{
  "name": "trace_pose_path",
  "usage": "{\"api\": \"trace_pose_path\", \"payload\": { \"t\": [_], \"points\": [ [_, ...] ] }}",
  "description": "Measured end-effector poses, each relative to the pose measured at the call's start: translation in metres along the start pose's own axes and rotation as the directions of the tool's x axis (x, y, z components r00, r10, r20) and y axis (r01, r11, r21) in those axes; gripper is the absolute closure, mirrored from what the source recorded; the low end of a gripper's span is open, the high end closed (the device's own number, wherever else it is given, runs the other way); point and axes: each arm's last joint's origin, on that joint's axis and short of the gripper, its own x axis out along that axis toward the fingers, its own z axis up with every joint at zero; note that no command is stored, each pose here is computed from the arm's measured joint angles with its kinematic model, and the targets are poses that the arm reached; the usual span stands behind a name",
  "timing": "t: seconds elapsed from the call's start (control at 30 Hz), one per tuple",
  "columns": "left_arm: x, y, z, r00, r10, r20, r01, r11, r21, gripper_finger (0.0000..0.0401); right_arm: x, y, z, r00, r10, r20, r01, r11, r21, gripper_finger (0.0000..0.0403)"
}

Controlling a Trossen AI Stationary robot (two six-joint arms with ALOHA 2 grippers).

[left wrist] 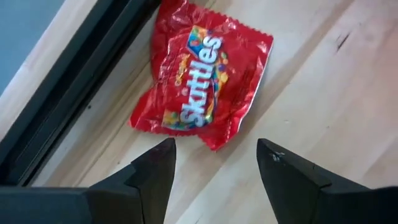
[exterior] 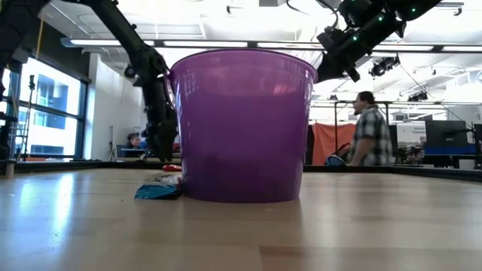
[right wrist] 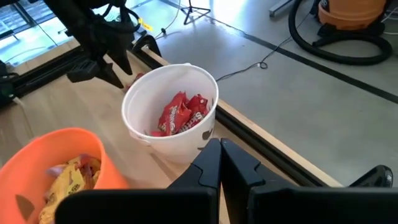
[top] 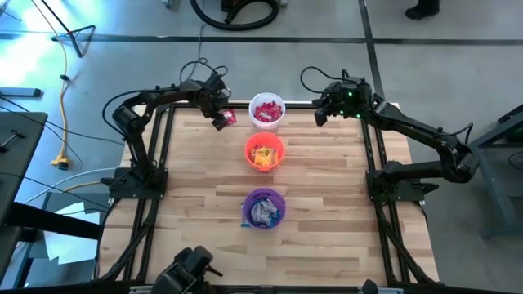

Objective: Sort candy
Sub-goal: Put the red candy into the white bucket

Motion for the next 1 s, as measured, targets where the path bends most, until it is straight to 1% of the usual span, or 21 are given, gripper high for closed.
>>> {"api": "trace_pose_path", "payload": {
  "t": [0.17, 0.3, 0.43, 0.57, 0.7, 0.93, 1.0],
  "points": [
    [0.010, 0.002, 0.002, 1.000, 0.008, 0.004, -0.008, 1.000, -0.009, 0.0189, 0.000, 0.000, 0.000, 1.000, -0.002, 0.000, 0.002, 1.000, -0.003, 0.0403],
    [0.022, 0.004, 0.002, 0.998, 0.054, -0.028, -0.054, 0.998, -0.011, 0.0190, 0.000, 0.000, 0.000, 1.000, -0.002, 0.000, 0.002, 1.000, -0.008, 0.0403],
    [0.028, 0.003, 0.003, 0.997, 0.057, -0.043, -0.057, 0.998, -0.004, 0.0190, 0.000, 0.000, 0.000, 1.000, -0.002, 0.000, 0.002, 1.000, -0.008, 0.0403],
    [0.030, 0.003, 0.004, 0.997, 0.072, -0.039, -0.072, 0.997, 0.001, 0.0205, 0.000, 0.000, 0.000, 1.000, -0.002, 0.000, 0.002, 1.000, -0.010, 0.0403],
    [0.030, 0.003, 0.004, 0.995, 0.095, -0.033, -0.094, 0.995, 0.020, 0.0251, 0.000, 0.000, 0.000, 1.000, -0.001, 0.000, 0.001, 1.000, -0.008, 0.0403],
    [0.030, 0.000, 0.007, 0.993, 0.114, -0.012, -0.112, 0.990, 0.081, 0.0372, 0.000, 0.000, 0.000, 1.000, -0.001, 0.000, 0.001, 1.000, -0.008, 0.0403],
    [0.029, -0.001, 0.008, 0.993, 0.120, -0.006, -0.119, 0.988, 0.096, 0.0393, 0.000, 0.000, 0.000, 1.000, -0.001, 0.000, 0.001, 1.000, -0.008, 0.0403]
  ]
}}
